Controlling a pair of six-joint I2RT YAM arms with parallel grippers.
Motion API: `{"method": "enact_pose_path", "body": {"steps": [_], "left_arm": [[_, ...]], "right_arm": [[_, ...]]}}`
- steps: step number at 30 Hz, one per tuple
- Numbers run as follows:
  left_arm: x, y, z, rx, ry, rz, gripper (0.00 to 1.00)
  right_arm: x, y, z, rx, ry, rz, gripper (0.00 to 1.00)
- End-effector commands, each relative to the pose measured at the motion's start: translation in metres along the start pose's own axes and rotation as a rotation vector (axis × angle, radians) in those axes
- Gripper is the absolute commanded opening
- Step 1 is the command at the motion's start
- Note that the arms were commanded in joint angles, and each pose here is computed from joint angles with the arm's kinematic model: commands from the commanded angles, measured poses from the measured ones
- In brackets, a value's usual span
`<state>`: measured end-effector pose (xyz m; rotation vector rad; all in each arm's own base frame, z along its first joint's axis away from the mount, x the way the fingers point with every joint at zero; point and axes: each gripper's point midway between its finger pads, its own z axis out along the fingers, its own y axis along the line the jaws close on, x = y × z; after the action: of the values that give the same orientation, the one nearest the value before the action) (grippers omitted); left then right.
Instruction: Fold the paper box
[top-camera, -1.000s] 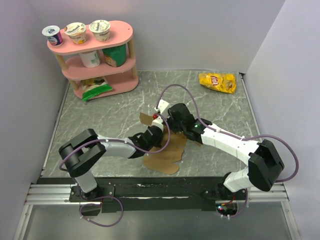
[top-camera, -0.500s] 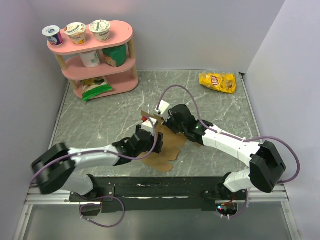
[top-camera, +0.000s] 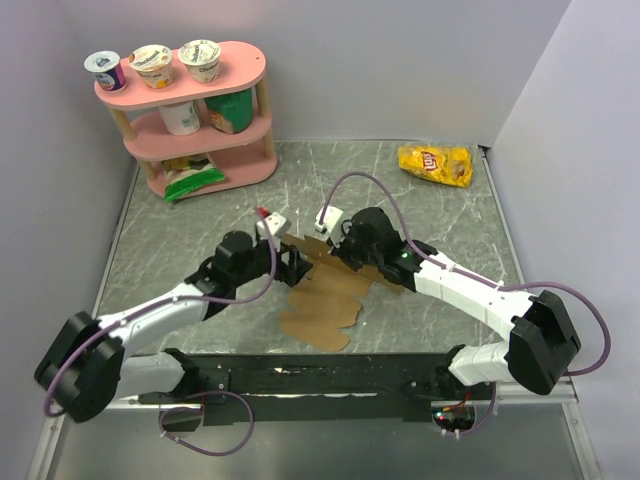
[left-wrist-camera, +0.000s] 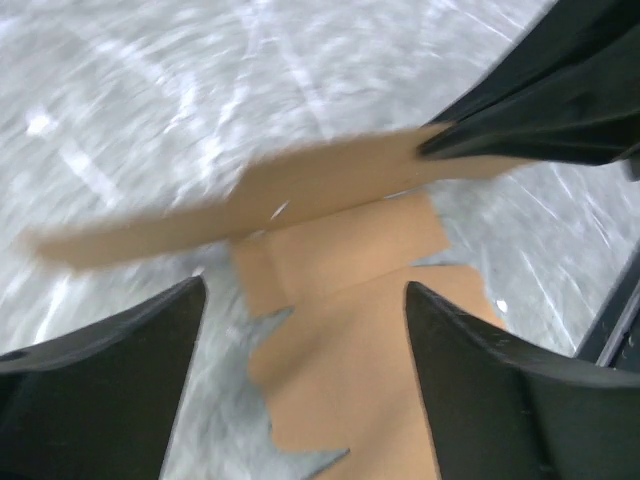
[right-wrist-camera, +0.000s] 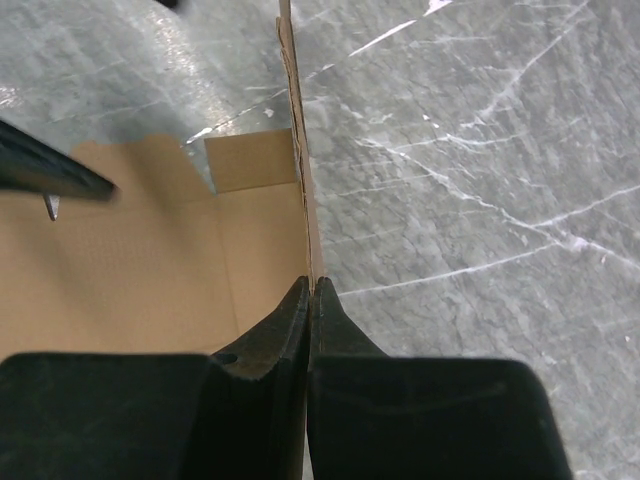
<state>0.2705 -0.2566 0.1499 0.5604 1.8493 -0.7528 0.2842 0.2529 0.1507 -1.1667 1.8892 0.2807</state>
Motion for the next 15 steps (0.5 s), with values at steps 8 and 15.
{"method": "enact_pose_path", "body": {"steps": [8,15], "left_arm": [[-0.036,-0.01,0.027,0.096,-0.057,0.178,0.77],[-0.04,0.0,0.031,0.04,-0.093,0.203,0.8]], "right_arm": [[-0.007,0.003,-0.004,-0.036,-0.027,-0.006,0.0],[-0.011,0.003,-0.004,-0.045,-0.03,-0.009,0.0]]}}
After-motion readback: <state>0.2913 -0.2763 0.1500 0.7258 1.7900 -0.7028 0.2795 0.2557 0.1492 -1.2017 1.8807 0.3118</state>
